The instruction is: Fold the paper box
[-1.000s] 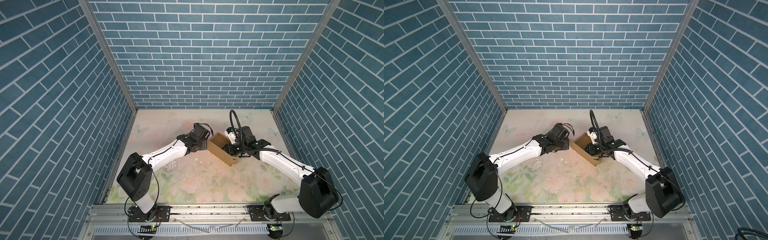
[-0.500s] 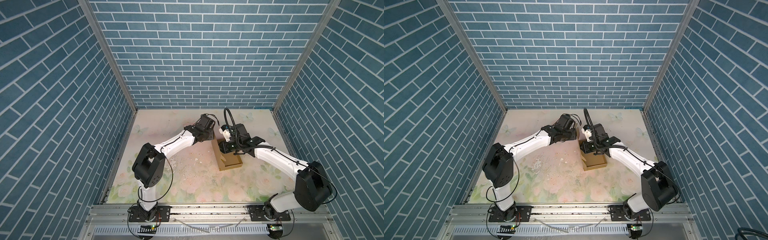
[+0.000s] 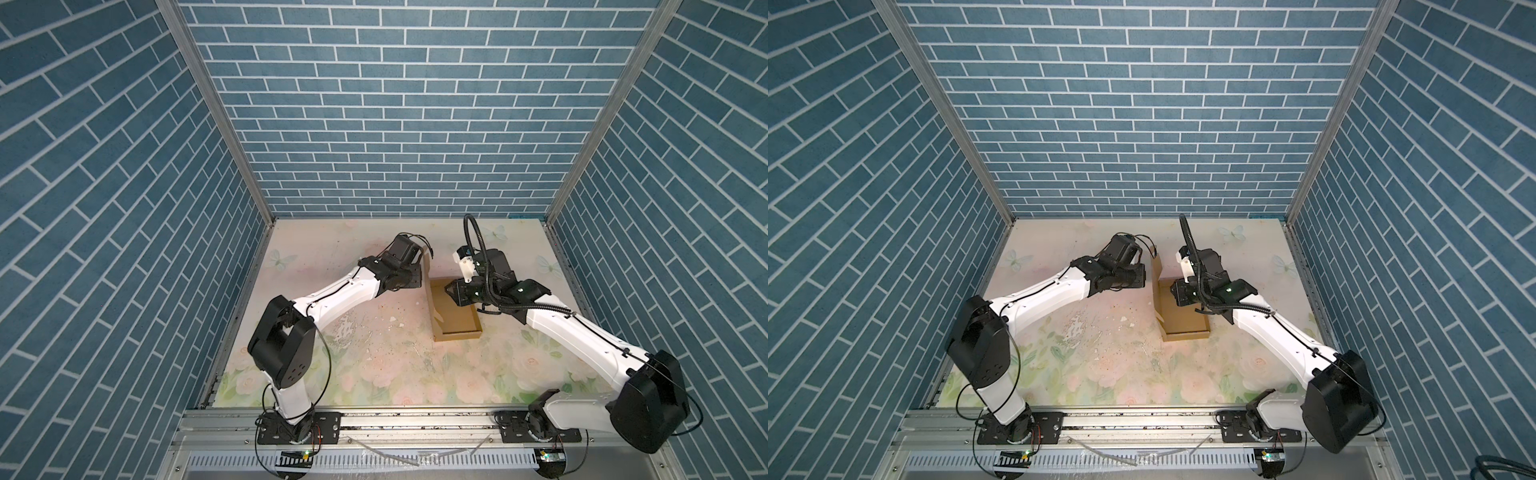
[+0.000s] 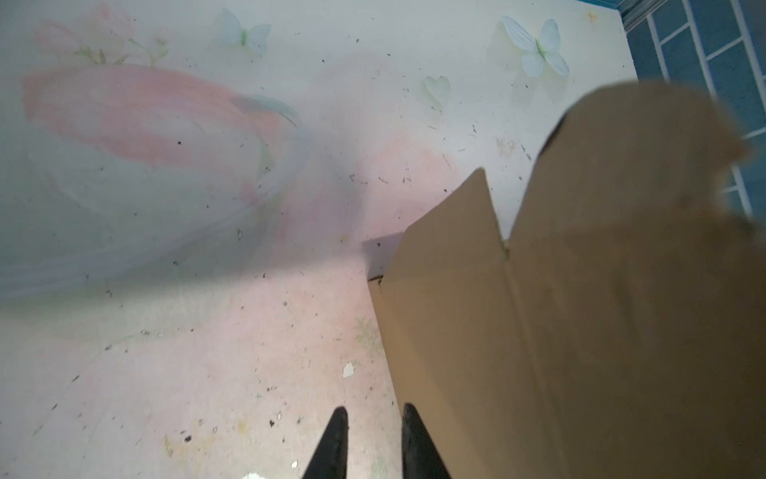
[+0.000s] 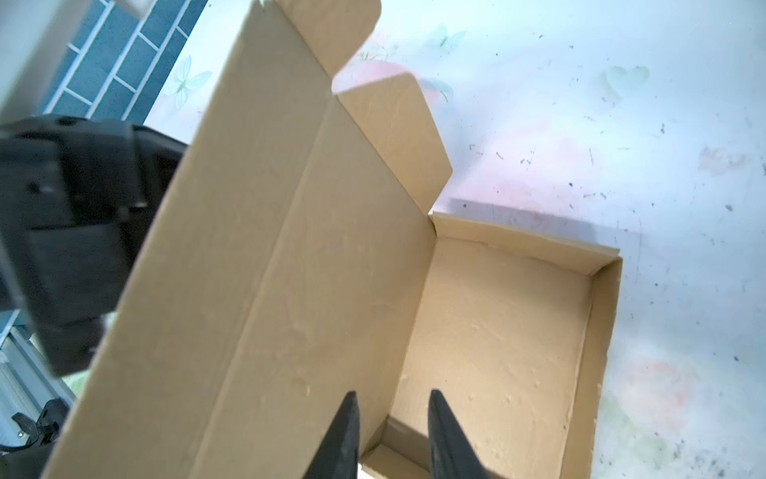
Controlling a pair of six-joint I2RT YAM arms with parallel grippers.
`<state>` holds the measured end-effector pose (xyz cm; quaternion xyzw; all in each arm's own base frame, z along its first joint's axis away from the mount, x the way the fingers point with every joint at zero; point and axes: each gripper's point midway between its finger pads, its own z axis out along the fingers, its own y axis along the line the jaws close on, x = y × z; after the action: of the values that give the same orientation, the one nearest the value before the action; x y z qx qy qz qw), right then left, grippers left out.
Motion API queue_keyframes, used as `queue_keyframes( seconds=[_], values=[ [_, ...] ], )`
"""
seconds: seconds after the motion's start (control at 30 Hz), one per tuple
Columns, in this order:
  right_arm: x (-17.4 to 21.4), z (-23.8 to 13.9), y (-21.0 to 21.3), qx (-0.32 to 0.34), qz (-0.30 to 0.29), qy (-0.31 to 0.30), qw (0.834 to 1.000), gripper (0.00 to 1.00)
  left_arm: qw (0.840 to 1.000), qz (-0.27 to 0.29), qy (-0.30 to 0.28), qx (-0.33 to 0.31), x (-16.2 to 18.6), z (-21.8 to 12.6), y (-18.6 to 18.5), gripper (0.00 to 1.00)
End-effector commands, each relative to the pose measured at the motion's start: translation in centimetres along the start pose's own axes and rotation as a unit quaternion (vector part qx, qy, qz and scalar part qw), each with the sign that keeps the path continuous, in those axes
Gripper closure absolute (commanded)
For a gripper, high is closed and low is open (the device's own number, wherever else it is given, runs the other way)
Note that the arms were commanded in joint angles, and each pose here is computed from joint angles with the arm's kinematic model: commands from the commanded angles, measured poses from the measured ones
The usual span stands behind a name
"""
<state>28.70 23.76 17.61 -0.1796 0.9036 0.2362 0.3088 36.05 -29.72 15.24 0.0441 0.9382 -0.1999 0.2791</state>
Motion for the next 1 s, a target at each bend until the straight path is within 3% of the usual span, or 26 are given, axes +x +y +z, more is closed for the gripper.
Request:
queue_keyframes(
  seconds=[0.0, 0.2, 0.5, 0.97],
  values=[
    [3.2, 0.9, -0.4, -0.008, 0.021, 0.038, 0.999, 0.71, 1.0, -0.011, 0.016, 0.006, 1.6, -0.9, 0.7, 0.75],
    [5.6, 2.5, 0.5, -0.036, 0.02, 0.067, 0.997, 0.73, 0.999, -0.015, 0.026, 0.02, 2.9, -0.8, 0.0, 0.75],
    [6.1, 4.4, 2.5, -0.062, 0.022, 0.065, 0.996, 0.73, 0.999, -0.01, 0.022, 0.042, 0.9, 1.1, -2.1, 0.75],
    [3.3, 6.9, 5.4, -0.081, 0.043, -0.023, 0.996, 0.75, 0.997, 0.017, 0.033, 0.071, -2.9, 3.6, -4.7, 0.75]
  ],
)
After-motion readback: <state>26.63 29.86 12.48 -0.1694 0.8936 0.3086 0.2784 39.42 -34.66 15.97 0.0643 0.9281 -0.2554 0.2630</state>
